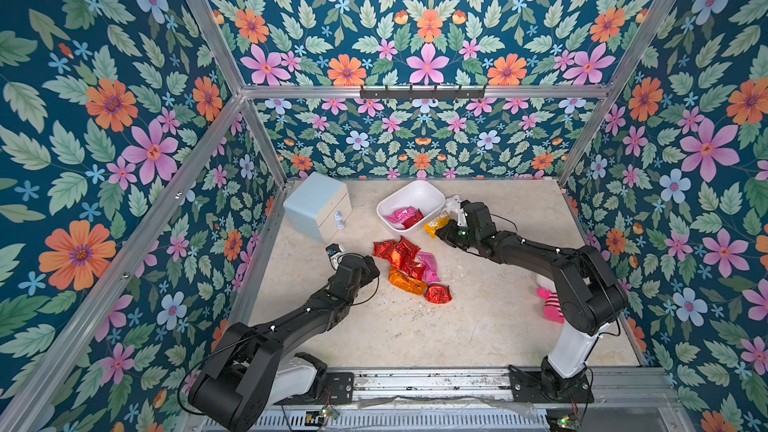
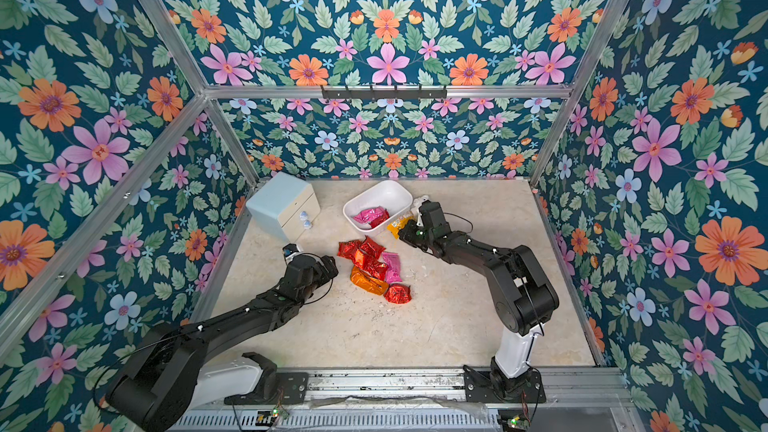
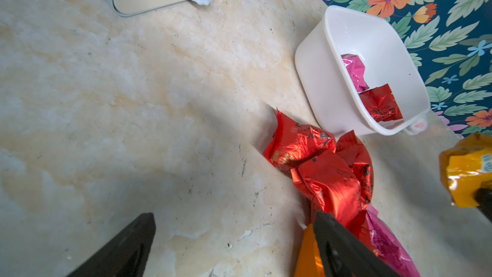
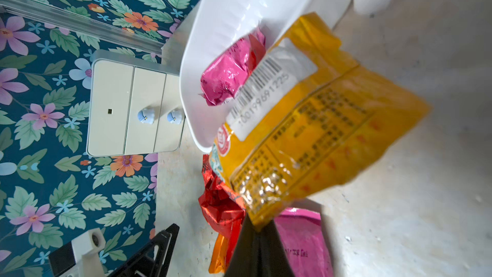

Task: Put the tea bags into the storage box
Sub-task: Pick up the tea bag from the center of the board, then place the tea bag in the storage box.

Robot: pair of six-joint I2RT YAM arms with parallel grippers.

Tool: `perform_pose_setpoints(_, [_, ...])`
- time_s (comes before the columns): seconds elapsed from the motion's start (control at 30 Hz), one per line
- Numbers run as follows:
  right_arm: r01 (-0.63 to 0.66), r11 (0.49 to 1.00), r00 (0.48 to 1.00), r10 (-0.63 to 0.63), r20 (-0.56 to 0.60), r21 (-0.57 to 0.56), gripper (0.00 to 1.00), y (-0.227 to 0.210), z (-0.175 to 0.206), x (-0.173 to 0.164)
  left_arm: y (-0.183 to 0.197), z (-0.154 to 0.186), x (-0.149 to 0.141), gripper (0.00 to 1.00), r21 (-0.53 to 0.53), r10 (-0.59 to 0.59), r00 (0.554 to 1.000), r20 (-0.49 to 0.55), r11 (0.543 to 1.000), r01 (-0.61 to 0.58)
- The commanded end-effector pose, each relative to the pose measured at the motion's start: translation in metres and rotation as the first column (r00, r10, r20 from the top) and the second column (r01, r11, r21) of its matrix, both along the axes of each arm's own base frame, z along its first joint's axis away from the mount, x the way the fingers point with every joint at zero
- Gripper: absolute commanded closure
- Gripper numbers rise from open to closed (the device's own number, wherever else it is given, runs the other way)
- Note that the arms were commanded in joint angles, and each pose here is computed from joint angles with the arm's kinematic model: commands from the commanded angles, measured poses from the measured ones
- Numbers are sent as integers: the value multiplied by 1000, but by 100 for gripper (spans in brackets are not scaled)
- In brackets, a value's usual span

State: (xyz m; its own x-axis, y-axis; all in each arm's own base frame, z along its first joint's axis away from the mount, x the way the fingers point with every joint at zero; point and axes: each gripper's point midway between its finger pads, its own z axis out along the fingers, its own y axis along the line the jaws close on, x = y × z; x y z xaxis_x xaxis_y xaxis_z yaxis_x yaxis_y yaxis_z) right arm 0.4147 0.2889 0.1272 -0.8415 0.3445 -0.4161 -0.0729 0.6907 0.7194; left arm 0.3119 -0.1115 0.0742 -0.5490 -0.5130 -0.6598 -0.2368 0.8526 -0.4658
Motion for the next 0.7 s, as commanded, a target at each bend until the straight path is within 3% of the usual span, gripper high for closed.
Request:
perform_pose_setpoints(0.0, [-21, 997, 999, 25, 48, -69, 100, 3, 11, 15, -1, 4, 2, 1, -13, 3, 1000, 17, 1000, -3])
perform_pose_setpoints(0.33, [-86, 996, 992, 86, 92, -5, 100, 58, 25, 89, 8, 6, -5, 1, 3, 23, 999, 24, 1000, -23])
perform_pose_setpoints(0.47, [-87, 996, 994, 87, 64, 7, 100, 71, 10, 110, 12, 7, -7, 1, 17, 32, 999, 28, 999, -32])
perform_pose_setpoints(0.67, [-89, 995, 996, 89, -11, 45, 100, 81, -23, 116, 13, 4, -8, 1, 21, 33, 999, 19, 999, -34])
